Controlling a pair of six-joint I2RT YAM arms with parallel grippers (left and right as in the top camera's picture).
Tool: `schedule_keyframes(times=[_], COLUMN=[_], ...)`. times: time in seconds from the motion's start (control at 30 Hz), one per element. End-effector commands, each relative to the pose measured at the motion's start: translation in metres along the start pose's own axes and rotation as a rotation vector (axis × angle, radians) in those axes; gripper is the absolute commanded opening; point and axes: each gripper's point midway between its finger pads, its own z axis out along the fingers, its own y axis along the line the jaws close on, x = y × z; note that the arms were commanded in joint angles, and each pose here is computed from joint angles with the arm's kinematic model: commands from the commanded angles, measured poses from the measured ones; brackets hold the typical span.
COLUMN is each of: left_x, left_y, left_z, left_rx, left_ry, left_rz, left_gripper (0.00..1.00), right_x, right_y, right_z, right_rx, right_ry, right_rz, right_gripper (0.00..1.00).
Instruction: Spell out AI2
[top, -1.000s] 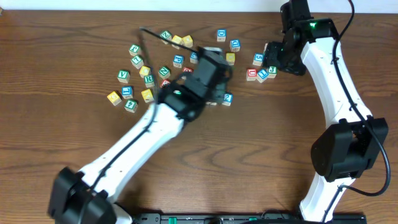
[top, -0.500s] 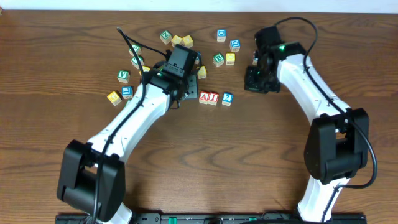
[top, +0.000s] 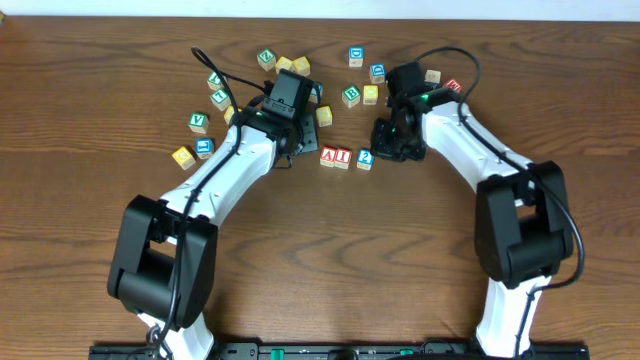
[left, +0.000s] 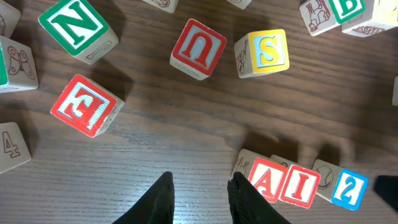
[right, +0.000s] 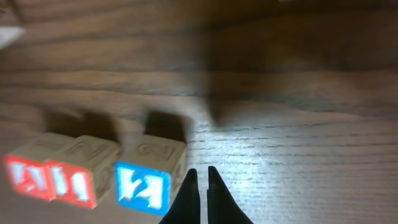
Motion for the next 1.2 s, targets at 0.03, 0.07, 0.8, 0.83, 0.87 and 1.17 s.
schedule_keyframes(times=[0.03,0.07,0.8,0.83,0.87,1.17], left_x=[-0.005,-0.006,0.013,0.014,0.015,0.023], left_y=[0.01,0.013,0.002,0.002,0.001,-0.005], left_z=[0.005,0.006,0.057,0.057,0.057,0.056], left_rx=[-0.055,-0.068,-0.001,-0.002,0.001,0.008], left_ry=[-0.033,-0.044,0.045,0.047,0.05,0.074], left_rz=[-0.05,-0.064,-0.106,-0.106,-0.105,-0.113], left_gripper=[0.29,0.29,0.29,0.29,0.29,0.3], right_x=[0.004,0.004,0.02,0.02,0.019,0.011], right_y=[0.001,0.001,0.015,0.016,0.016,0.02], right_z=[0.005,0.005,0.012,0.012,0.012,0.012], right_rx=[0.003,0.003,-0.017,-0.018,-0.019,-0.036], right_ry=[0.013,0.013,0.046,0.043,0.041,0.01], right_rz=[0.026,0.026,0.054,0.054,0.059,0.041], right_gripper=[0.01,0.01,0.01,0.01,0.01,0.03])
